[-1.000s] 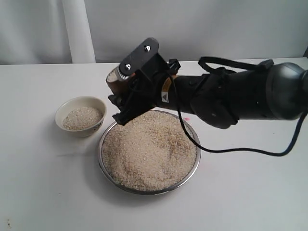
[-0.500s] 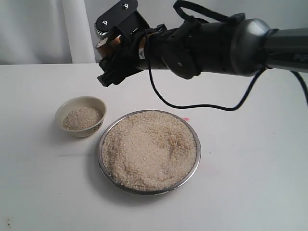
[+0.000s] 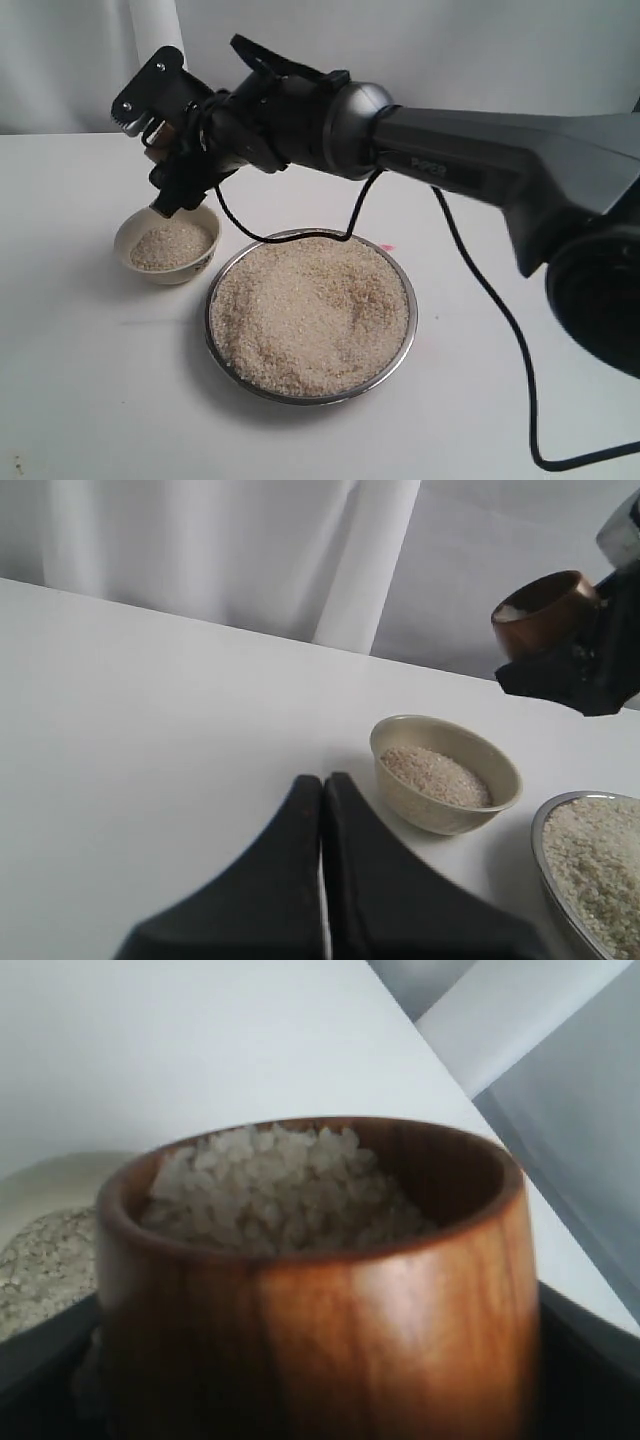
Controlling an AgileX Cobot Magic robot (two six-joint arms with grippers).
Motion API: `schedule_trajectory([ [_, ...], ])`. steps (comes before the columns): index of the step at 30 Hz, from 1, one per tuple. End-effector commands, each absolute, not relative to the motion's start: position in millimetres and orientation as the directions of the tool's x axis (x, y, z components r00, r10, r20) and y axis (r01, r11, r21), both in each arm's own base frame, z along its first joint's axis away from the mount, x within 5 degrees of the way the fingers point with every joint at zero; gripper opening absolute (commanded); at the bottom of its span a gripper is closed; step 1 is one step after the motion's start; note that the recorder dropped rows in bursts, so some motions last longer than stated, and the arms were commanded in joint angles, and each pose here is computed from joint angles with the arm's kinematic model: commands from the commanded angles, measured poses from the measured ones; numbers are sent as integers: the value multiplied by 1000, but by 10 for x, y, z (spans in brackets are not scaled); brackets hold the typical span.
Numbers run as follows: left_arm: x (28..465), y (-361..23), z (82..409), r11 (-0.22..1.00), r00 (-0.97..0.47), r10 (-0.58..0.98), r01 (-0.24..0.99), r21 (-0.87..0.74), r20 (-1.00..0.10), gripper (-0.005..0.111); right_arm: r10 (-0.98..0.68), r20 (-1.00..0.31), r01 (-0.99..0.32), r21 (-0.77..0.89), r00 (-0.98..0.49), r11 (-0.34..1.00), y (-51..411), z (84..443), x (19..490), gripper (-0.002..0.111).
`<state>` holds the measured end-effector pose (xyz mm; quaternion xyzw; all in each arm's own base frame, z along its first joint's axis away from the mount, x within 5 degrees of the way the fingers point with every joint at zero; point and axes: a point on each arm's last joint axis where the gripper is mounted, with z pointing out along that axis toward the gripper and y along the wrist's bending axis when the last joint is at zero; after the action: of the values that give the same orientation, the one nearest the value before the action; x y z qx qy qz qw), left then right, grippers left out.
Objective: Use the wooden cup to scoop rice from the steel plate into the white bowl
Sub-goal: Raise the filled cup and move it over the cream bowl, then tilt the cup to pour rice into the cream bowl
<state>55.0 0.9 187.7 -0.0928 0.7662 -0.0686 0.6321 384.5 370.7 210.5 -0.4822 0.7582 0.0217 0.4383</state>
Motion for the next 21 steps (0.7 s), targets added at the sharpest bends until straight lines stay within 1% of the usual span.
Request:
schedule_trajectory([
  [1,550,4,1891,972,-172,-234,-46,-230,-957,0,-772,-627,-760,-452,-101,466,3840,2047,3849,0],
  [6,550,4,1891,972,-172,-234,-46,-230,-957,0,-843,-534,-766,-516,-63,384,3905,1866,3823,0],
  [9,550,4,1891,972,-172,-234,-46,-230,-957,0,-883,-468,-756,-565,-35,330,3919,1822,3791,0],
  [17,550,4,1891,972,-172,-234,-46,-230,-957,0,-928,-364,-707,-677,82,203,4009,1860,3707,0],
  [21,550,4,1891,972,-172,-234,-46,-230,-957,0,-951,-280,-660,-741,134,125,4030,1886,3683,0],
])
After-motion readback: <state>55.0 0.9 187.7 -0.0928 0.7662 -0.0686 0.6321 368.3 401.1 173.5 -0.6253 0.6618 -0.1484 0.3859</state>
